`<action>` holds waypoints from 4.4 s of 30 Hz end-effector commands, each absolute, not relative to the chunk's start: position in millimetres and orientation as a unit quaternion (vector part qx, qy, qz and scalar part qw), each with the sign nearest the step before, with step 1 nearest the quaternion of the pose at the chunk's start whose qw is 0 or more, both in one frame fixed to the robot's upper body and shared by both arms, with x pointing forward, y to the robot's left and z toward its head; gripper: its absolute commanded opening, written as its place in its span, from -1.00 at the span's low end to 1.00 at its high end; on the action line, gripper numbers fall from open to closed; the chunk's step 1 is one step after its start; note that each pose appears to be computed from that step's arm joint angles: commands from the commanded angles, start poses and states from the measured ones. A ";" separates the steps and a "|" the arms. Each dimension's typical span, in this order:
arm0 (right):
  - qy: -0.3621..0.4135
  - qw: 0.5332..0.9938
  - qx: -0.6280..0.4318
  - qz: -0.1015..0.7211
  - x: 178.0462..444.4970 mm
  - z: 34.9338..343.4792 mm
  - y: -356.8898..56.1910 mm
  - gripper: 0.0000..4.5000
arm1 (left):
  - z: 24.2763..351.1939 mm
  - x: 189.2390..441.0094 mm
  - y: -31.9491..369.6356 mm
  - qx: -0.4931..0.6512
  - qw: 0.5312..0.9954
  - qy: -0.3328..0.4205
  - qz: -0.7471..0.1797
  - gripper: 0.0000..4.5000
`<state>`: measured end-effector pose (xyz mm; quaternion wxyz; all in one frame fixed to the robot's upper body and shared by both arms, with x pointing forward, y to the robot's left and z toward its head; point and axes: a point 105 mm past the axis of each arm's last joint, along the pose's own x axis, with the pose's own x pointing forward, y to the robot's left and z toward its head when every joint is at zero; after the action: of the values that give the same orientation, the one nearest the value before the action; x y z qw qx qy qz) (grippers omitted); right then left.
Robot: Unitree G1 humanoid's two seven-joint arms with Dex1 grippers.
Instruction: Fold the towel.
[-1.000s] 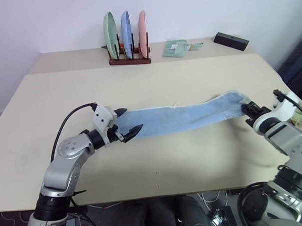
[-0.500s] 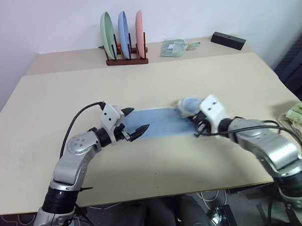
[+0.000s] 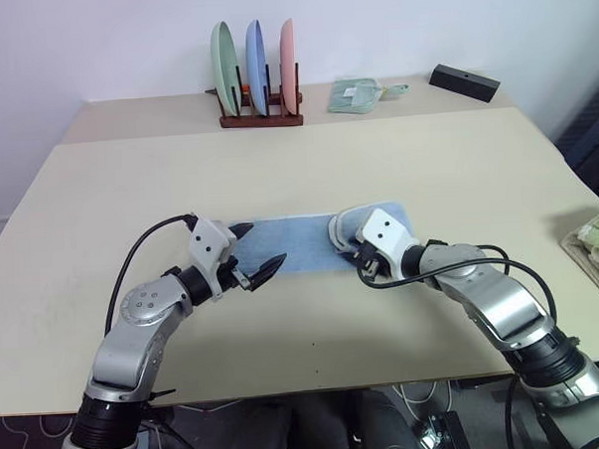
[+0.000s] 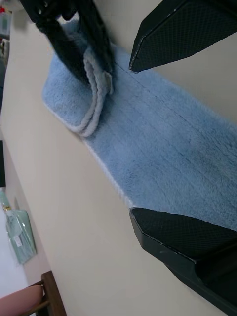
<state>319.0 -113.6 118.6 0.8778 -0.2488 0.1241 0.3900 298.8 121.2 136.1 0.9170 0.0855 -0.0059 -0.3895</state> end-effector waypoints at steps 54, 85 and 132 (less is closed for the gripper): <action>-0.120 0.867 -0.274 0.398 347.7 184.0 -103.3 0.81 | 82.6 306.1 164.7 -0.439 0.880 0.179 -0.023 1.00; -0.087 0.871 -0.297 0.380 348.9 165.5 -118.0 0.84 | 194.1 294.1 123.3 0.064 0.934 -0.010 -0.353 -0.96; -0.016 0.876 -0.112 0.469 346.2 162.3 -29.9 -0.99 | 137.3 332.7 158.3 0.032 0.958 0.060 -0.277 0.20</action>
<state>346.0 -34.9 167.3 0.8798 -0.1046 -0.0215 0.4632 332.8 161.7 141.5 0.9601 0.0121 0.0656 -0.2716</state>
